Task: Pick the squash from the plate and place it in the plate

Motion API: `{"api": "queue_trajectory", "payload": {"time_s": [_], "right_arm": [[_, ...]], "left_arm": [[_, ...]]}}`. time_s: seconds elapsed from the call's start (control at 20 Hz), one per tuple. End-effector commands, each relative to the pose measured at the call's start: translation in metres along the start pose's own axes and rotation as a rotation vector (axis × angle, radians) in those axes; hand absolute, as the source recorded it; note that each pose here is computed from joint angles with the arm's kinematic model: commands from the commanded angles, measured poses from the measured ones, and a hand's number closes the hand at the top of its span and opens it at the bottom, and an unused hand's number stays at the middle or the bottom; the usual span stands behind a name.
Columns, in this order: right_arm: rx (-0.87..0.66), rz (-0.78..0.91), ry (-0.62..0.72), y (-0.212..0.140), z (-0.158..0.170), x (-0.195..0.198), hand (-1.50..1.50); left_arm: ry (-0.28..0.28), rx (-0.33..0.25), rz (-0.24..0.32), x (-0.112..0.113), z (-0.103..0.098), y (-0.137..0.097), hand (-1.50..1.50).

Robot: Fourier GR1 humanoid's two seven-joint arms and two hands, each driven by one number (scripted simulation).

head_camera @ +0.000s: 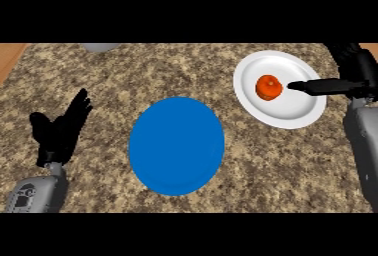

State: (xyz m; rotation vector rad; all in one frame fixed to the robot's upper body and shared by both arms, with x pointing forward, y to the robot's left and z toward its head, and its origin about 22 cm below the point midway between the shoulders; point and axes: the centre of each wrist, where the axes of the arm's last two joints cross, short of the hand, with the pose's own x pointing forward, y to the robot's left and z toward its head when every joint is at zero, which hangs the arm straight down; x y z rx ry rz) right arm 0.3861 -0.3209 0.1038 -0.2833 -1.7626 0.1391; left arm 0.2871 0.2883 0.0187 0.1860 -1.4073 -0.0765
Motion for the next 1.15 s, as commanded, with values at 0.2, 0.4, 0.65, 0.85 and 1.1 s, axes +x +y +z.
{"api": "queue_trajectory", "payload": {"time_s": [0.2, 0.4, 0.65, 0.85, 1.1], "right_arm": [[-0.012, -0.010, -0.034, -0.059, 0.017, -0.025, -1.50], [-0.025, 0.003, -0.024, -0.058, 0.032, -0.031, -1.50], [-0.045, 0.045, -0.014, -0.081, 0.022, -0.027, -1.50], [-0.055, 0.075, 0.021, -0.094, 0.036, -0.053, -1.50], [-0.039, 0.096, 0.053, -0.101, 0.027, -0.050, -1.50]], "left_arm": [[0.001, -0.025, -0.011, -0.006, 0.017, 0.005, 0.00], [0.019, 0.008, 0.023, -0.015, 0.011, -0.003, 0.00], [0.014, -0.012, 0.027, 0.005, 0.020, -0.016, 0.00], [0.005, -0.013, 0.008, 0.002, 0.001, -0.009, 0.00], [0.005, -0.005, 0.000, -0.006, 0.012, -0.001, 0.00]]}}
